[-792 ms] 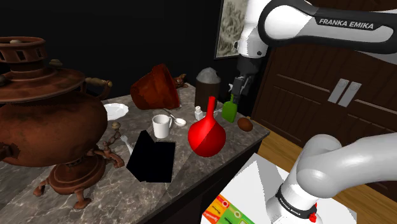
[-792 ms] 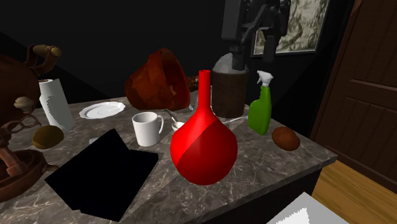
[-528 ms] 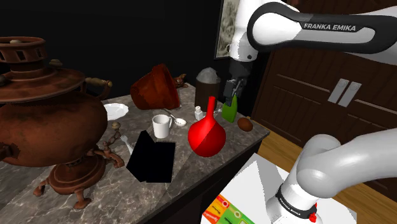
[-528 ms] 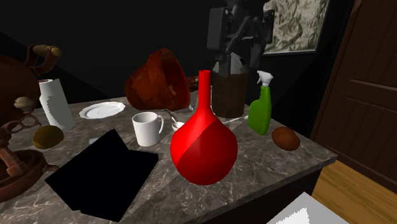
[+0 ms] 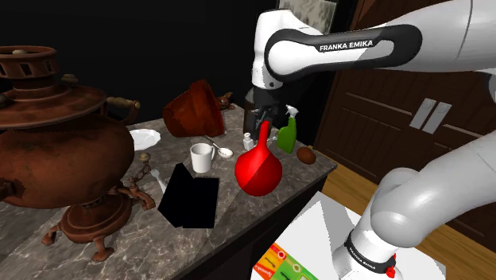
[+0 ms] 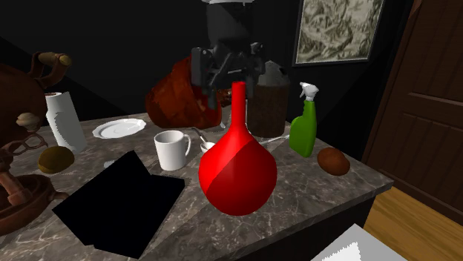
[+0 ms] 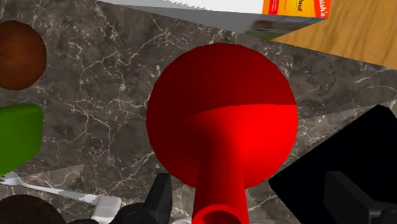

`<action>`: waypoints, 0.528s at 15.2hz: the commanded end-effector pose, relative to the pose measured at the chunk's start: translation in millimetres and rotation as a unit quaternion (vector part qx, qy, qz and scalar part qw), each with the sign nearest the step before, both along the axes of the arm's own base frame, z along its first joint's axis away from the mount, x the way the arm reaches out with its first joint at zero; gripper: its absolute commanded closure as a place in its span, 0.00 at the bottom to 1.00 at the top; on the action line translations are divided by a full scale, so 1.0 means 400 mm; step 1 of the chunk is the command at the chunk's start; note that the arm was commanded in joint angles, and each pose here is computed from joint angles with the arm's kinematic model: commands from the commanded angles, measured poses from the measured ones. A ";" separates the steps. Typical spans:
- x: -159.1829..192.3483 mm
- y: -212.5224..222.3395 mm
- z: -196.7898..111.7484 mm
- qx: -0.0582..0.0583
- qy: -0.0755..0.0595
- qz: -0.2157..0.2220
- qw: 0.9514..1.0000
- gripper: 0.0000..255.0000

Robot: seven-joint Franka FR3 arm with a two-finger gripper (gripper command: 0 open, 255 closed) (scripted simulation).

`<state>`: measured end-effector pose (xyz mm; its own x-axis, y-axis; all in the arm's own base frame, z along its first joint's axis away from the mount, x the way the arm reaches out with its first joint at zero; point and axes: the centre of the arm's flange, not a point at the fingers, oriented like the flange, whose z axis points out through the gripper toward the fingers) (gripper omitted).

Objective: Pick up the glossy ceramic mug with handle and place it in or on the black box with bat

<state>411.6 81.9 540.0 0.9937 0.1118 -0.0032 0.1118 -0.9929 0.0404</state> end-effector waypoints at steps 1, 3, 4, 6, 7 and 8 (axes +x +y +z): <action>0.058 0.023 -0.037 0.000 0.000 -0.002 1.000 0.00; 0.111 0.049 -0.069 -0.001 0.001 -0.004 1.000 0.00; 0.137 0.061 -0.085 -0.001 0.001 -0.005 1.000 0.00; 0.190 0.087 -0.117 -0.001 0.002 -0.007 1.000 0.00; 0.216 0.099 -0.133 -0.001 0.002 -0.008 1.000 0.00; 0.242 0.112 -0.149 -0.002 0.002 -0.009 1.000 0.00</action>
<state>493.9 120.6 487.1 0.9954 0.0958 -0.0079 0.0961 -0.9944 0.0440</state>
